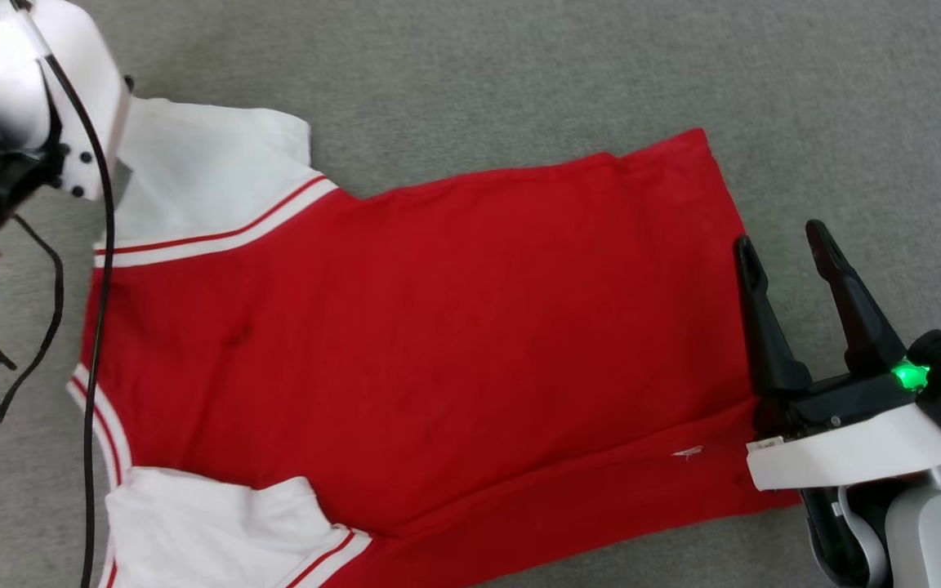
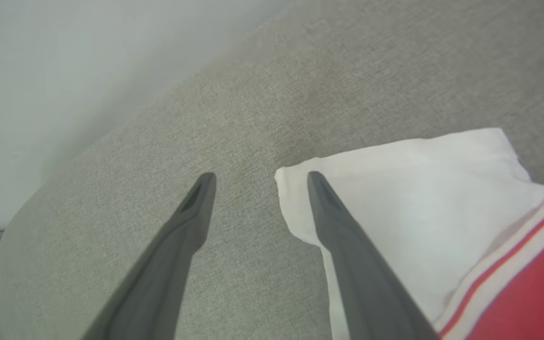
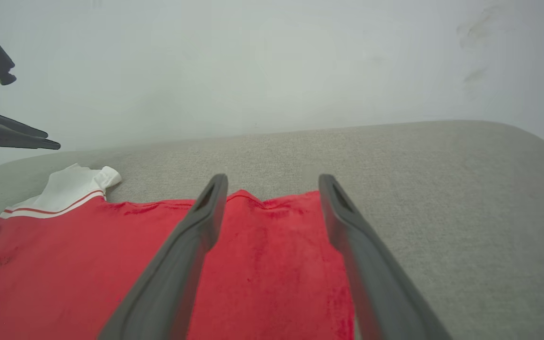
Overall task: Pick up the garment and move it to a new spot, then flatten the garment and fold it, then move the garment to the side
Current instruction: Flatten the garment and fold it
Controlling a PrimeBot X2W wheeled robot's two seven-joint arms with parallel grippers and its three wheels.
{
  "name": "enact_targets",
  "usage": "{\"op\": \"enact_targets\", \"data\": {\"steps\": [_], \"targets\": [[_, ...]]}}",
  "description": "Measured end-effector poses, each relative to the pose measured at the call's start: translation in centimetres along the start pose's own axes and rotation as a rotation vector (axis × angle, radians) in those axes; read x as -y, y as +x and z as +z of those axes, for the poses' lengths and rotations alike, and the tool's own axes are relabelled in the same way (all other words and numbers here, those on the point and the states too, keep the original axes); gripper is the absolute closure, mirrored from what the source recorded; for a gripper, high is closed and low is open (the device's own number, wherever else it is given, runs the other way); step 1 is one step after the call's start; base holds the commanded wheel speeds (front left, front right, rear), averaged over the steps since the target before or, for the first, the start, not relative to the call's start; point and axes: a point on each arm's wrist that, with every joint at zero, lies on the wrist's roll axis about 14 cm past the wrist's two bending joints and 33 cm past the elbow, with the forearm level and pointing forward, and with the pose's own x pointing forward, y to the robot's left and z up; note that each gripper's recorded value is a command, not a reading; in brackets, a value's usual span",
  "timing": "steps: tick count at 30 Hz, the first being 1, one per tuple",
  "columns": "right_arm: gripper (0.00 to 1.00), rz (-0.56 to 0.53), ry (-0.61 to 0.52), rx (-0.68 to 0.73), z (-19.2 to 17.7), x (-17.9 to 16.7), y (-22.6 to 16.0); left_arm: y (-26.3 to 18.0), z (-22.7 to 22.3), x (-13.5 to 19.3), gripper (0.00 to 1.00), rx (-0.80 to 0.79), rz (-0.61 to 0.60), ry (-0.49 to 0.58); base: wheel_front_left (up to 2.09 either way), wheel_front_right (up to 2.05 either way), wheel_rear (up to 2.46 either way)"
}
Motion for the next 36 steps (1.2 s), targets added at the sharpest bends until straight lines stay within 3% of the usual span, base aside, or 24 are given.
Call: {"op": "enact_targets", "data": {"steps": [9,20,21,22,23,29,36], "targets": [[0.0,-0.029,0.003,-0.022,-1.3,0.9,0.0,3.3,-3.9,0.2,0.0,-0.18,-0.047,-0.016,0.0,0.0,0.0],[0.0,-0.036,0.009,-0.037,-2.4,1.3,0.5,5.4,-5.5,1.0,0.0,-0.234,-0.089,-0.017,0.0,0.0,0.0],[0.0,-0.037,0.009,-0.04,-2.5,1.3,0.5,5.5,-5.6,1.1,0.09,-0.243,-0.096,-0.027,0.0,0.0,0.0],[0.0,-0.038,0.009,-0.043,-2.7,1.3,0.5,5.6,-5.8,1.3,0.51,-0.253,-0.106,-0.034,0.0,0.0,0.0],[0.0,-0.037,0.009,-0.045,-2.7,1.3,0.6,5.7,-5.9,1.4,1.0,-0.258,-0.115,-0.045,0.0,0.0,0.0],[0.0,-0.033,0.008,-0.032,-2.3,1.3,0.8,5.6,-5.5,2.0,1.0,-0.233,-0.145,-0.095,0.0,0.0,0.0],[0.0,-0.019,-0.018,-0.003,-0.6,0.9,0.9,3.9,-1.5,0.9,1.0,-0.003,-0.077,-0.11,0.0,0.0,0.0]]}}
